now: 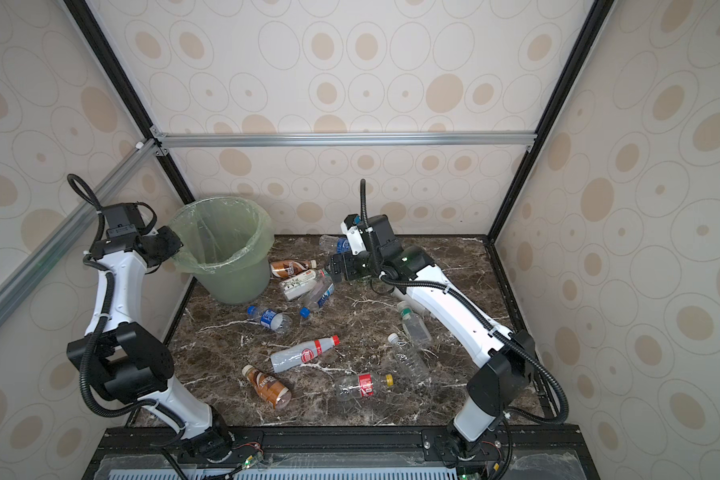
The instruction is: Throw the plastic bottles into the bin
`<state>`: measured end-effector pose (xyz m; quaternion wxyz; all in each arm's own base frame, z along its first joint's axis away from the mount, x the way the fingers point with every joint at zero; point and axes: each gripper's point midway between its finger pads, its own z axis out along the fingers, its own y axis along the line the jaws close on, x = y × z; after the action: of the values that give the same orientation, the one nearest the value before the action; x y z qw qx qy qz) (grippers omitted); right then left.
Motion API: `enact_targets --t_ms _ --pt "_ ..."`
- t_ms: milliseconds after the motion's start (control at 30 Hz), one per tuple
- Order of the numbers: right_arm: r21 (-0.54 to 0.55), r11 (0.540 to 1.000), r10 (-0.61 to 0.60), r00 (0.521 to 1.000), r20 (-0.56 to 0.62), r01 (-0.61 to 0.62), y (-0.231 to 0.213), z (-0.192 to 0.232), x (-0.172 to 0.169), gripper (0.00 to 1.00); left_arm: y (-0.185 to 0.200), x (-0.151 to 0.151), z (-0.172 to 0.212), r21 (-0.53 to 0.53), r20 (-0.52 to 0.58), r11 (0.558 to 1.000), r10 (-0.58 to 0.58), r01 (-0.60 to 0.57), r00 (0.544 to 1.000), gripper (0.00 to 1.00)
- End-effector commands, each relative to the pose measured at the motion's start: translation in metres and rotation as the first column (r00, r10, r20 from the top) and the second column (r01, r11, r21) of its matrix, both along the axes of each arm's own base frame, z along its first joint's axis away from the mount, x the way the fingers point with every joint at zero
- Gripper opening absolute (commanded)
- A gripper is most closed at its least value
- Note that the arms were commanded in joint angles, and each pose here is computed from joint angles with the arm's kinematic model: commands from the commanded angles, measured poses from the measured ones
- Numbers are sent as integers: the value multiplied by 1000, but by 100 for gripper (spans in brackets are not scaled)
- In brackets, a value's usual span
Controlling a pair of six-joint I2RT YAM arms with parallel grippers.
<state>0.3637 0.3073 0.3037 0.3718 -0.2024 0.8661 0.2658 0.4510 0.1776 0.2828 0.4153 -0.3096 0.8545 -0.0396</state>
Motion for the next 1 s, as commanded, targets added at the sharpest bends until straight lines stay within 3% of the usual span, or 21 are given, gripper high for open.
enact_targets --t_ms 0,200,267,500,967 --pt "7 1000 3 1000 11 -3 7 3 0 99 0 6 25 25 55 999 -29 28 998 0" --pt "1 1000 -1 1000 7 1 7 0 0 99 1 12 14 14 30 999 -47 47 998 0" --pt "-1 1000 -3 1000 10 3 6 1 1 99 3 12 10 20 18 999 -38 38 999 8" --pt "-10 1000 -7 1000 6 7 5 -3 0 99 3 15 2 17 -1 998 -52 52 999 13" --pt "-9 1000 -13 1000 -1 13 7 -9 2 99 3 19 5 24 15 998 -62 62 998 41"
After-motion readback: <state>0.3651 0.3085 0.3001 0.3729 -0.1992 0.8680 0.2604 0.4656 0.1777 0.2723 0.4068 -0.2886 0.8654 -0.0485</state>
